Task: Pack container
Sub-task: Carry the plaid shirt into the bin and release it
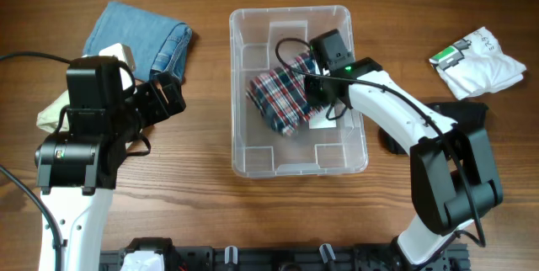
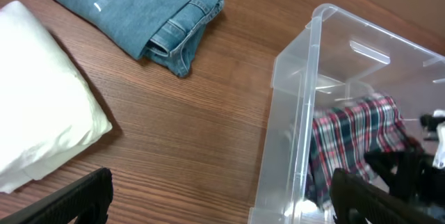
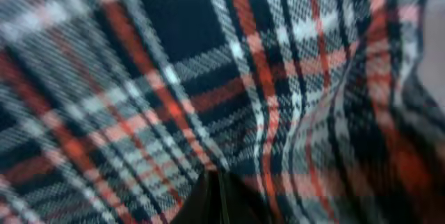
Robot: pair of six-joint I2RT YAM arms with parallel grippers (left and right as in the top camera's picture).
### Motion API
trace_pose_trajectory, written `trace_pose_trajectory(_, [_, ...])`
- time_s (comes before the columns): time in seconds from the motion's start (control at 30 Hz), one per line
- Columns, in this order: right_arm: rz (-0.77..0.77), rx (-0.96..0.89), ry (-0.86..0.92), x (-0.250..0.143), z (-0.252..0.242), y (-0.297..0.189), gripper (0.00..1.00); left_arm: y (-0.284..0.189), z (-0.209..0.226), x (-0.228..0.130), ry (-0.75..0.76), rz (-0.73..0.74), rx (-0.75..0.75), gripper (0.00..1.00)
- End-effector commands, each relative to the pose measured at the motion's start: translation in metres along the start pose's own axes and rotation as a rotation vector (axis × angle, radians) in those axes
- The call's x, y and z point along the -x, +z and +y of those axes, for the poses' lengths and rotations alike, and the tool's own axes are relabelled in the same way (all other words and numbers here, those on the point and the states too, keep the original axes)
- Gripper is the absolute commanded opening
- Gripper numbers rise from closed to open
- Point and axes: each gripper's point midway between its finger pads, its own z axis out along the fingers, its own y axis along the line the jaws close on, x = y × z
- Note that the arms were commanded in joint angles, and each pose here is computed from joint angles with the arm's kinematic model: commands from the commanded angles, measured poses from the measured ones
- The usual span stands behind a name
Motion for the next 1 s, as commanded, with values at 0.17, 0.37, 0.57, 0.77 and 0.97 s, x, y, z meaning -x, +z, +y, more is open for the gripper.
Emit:
trace_pose_trajectory(0.17, [0.089, -0.004, -0.043, -0.02, -0.001, 0.005, 0.12, -0.006, -0.003, 0.007, 0.011, -0.017, -0.019, 1.0])
trace_pose_trajectory(0.37, [0.009, 0.015, -0.06, 0.008, 0.004, -0.053, 0.13, -0.006, -0.003, 0.007, 0.011, -0.017, -0.019, 1.0])
trace_pose_trajectory(0.57, [0.165, 0.088, -0.133, -0.04, 0.009, -0.089, 0.09, -0.006, -0.004, 0.007, 0.011, -0.018, -0.019, 1.0])
trace_pose_trajectory(0.77, [0.279, 0.088, -0.172, -0.083, 0.015, -0.071, 0.09, -0.006, -0.004, 0.007, 0.011, -0.018, -0.019, 1.0])
trace_pose_trajectory(0.97, [0.196, 0.109, -0.208, -0.086, 0.019, -0.026, 0.09, -0.006, -0.003, 0.007, 0.011, -0.017, -0.019, 1.0])
